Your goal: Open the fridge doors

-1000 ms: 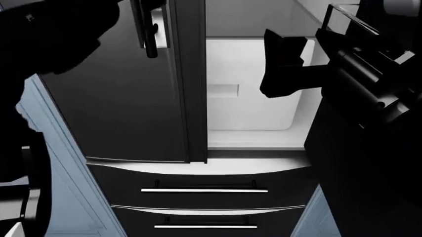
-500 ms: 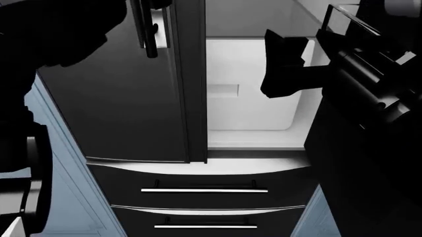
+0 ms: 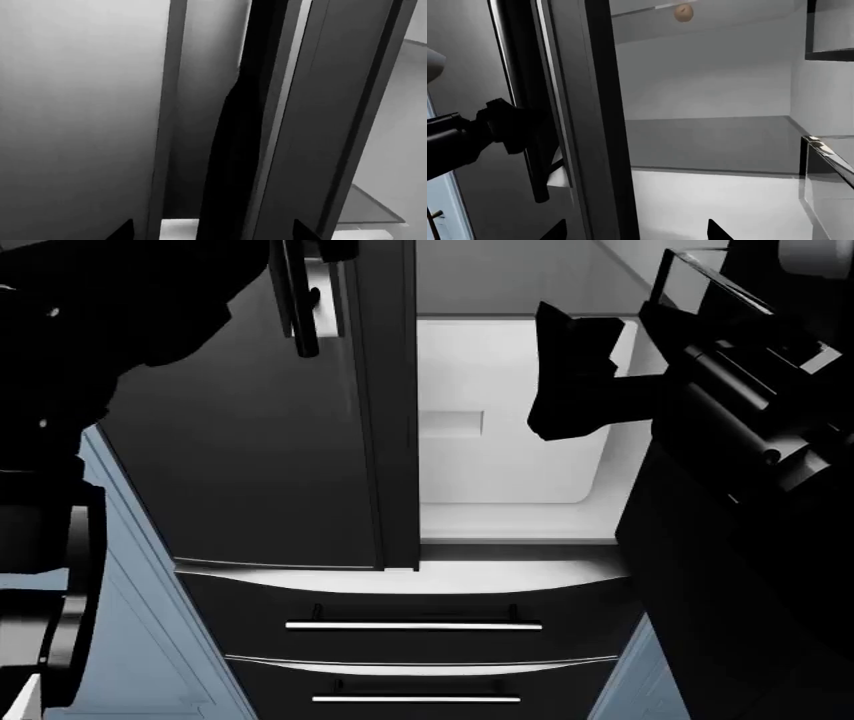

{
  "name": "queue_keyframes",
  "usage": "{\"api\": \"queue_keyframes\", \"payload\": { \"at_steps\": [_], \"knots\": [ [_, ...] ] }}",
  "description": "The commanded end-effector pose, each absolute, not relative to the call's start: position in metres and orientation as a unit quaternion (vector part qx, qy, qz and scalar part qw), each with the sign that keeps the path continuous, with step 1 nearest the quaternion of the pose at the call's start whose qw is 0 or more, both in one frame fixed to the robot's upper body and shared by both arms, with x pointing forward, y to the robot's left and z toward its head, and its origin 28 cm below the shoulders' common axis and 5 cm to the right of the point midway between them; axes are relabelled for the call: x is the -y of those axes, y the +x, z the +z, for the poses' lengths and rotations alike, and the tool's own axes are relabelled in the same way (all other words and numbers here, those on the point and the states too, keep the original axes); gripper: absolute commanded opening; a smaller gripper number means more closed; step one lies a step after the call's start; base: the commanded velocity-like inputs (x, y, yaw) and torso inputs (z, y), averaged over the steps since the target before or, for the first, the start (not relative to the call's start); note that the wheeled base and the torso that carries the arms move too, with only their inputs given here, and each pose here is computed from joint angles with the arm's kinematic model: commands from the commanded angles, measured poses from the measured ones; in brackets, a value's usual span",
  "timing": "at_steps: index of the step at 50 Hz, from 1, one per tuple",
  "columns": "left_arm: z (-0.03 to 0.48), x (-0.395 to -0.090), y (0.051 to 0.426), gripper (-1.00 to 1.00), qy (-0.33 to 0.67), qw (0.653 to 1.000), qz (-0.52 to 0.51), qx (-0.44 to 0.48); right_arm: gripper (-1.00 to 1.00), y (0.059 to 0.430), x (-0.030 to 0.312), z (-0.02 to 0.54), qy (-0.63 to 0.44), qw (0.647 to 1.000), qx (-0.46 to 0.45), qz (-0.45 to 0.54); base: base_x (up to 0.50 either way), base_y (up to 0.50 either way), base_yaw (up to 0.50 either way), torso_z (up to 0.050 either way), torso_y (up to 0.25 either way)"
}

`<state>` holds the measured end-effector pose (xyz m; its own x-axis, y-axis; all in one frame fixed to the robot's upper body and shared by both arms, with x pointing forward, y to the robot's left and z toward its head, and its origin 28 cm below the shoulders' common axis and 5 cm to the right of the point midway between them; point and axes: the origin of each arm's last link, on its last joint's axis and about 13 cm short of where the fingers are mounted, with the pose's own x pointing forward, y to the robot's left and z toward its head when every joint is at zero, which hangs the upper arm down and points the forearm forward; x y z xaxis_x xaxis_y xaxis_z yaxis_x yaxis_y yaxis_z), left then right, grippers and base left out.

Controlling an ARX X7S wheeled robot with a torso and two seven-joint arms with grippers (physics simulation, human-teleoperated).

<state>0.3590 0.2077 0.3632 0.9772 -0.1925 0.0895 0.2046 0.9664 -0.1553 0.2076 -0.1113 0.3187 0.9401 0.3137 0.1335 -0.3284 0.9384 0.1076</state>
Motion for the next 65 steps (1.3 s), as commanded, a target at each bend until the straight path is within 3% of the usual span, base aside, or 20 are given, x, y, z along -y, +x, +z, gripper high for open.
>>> {"api": "queue_keyframes", "payload": {
  "at_steps": [1,32,33,65],
  "knots": [
    [0.363,-0.206,0.365,1.00,-0.054,0.992,-0.105,0.048,1.00,0.208,0.111,0.319,0.065,0.983,0.058,0.164,0.00,0.00,0.00,0.000,0.000],
    [0.353,-0.211,0.376,1.00,-0.058,0.993,-0.095,0.041,1.00,0.206,0.113,0.319,0.074,0.983,0.057,0.157,0.00,0.00,0.00,0.000,0.000],
    [0.352,-0.211,0.376,-1.00,-0.057,0.993,-0.096,0.041,1.00,0.206,0.113,0.319,0.074,0.983,0.057,0.157,0.00,0.00,0.00,0.000,0.000],
    [0.348,-0.212,0.375,-1.00,-0.067,0.992,-0.104,0.038,1.00,0.210,0.113,0.319,0.075,0.983,0.058,0.160,0.00,0.00,0.00,0.000,0.000]
  ]
}}
